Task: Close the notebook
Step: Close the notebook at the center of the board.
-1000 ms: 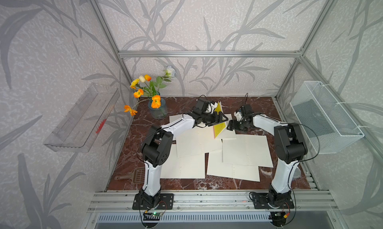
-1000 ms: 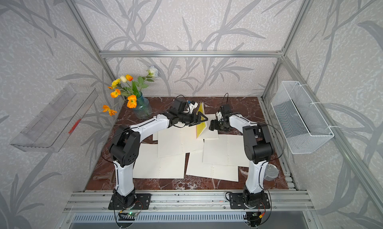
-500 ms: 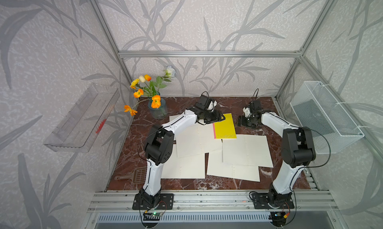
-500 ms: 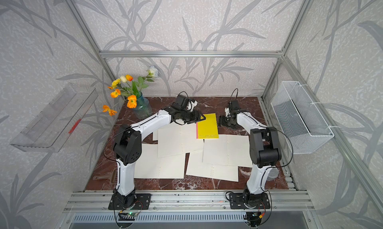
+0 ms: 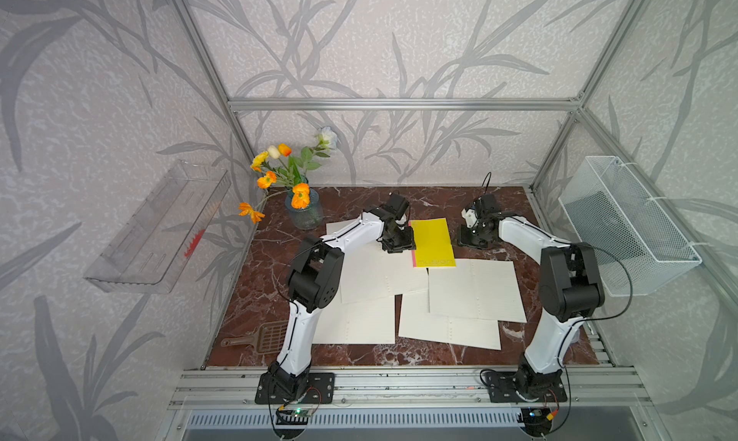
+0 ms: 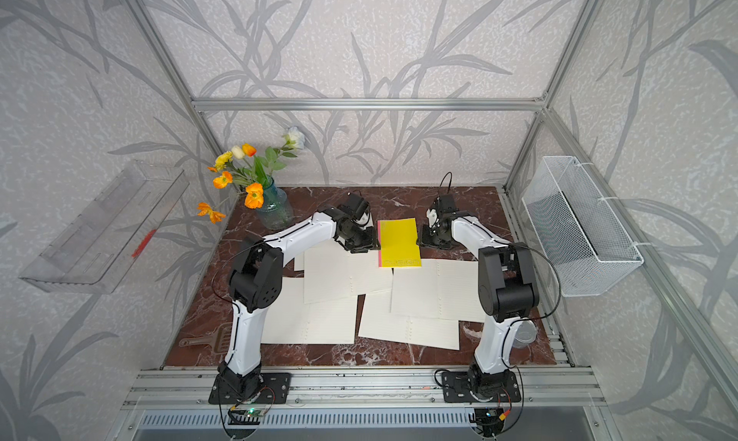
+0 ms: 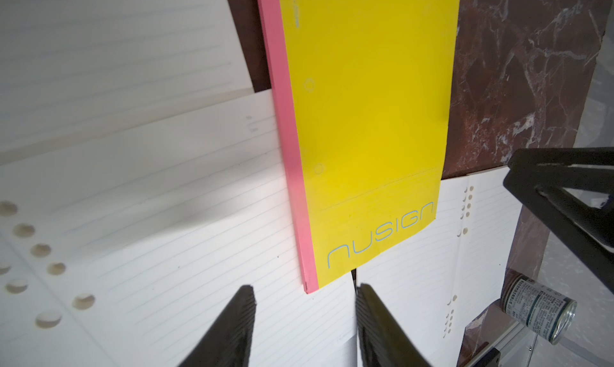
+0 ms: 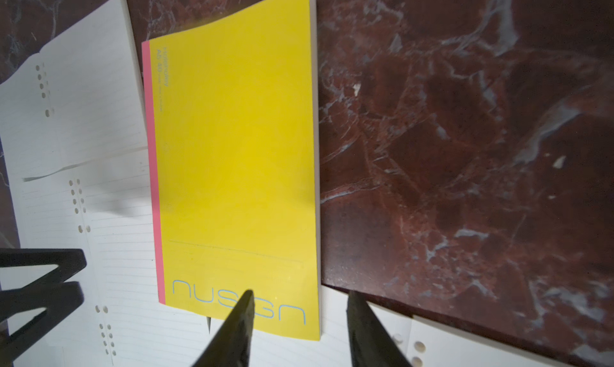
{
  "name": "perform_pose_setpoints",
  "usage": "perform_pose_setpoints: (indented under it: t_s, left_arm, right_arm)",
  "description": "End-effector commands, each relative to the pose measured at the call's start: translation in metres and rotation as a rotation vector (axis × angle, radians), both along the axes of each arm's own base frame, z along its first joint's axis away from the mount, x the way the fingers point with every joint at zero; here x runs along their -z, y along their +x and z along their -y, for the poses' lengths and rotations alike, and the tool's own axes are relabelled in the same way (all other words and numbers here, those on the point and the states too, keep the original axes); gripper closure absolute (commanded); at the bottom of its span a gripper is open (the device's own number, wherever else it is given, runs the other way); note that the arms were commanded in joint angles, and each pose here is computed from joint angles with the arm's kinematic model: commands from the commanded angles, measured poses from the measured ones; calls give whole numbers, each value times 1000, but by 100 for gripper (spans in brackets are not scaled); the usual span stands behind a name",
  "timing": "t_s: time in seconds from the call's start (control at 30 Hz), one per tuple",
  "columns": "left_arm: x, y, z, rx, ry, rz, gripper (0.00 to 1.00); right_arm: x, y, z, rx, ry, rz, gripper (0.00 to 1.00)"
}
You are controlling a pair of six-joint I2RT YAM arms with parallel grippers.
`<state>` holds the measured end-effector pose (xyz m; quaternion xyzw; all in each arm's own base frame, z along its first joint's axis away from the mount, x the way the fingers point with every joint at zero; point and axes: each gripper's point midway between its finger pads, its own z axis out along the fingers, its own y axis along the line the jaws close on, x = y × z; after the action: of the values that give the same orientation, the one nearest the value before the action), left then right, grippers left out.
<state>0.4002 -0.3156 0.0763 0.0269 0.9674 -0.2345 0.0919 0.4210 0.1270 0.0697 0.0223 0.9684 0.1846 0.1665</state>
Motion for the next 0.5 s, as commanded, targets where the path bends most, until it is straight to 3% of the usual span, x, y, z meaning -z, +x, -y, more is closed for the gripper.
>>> perform_pose_setpoints:
  t_s: [0.0,0.47]
  left_arm:
    - [13,-5,0,9,29,-34,50]
    - [28,-5,15,7,-24,-77,52]
  right_arm:
    - [10,-2,-9,-27,5,-17,59]
    - [33,-5,-11,-27,-7,-68,70]
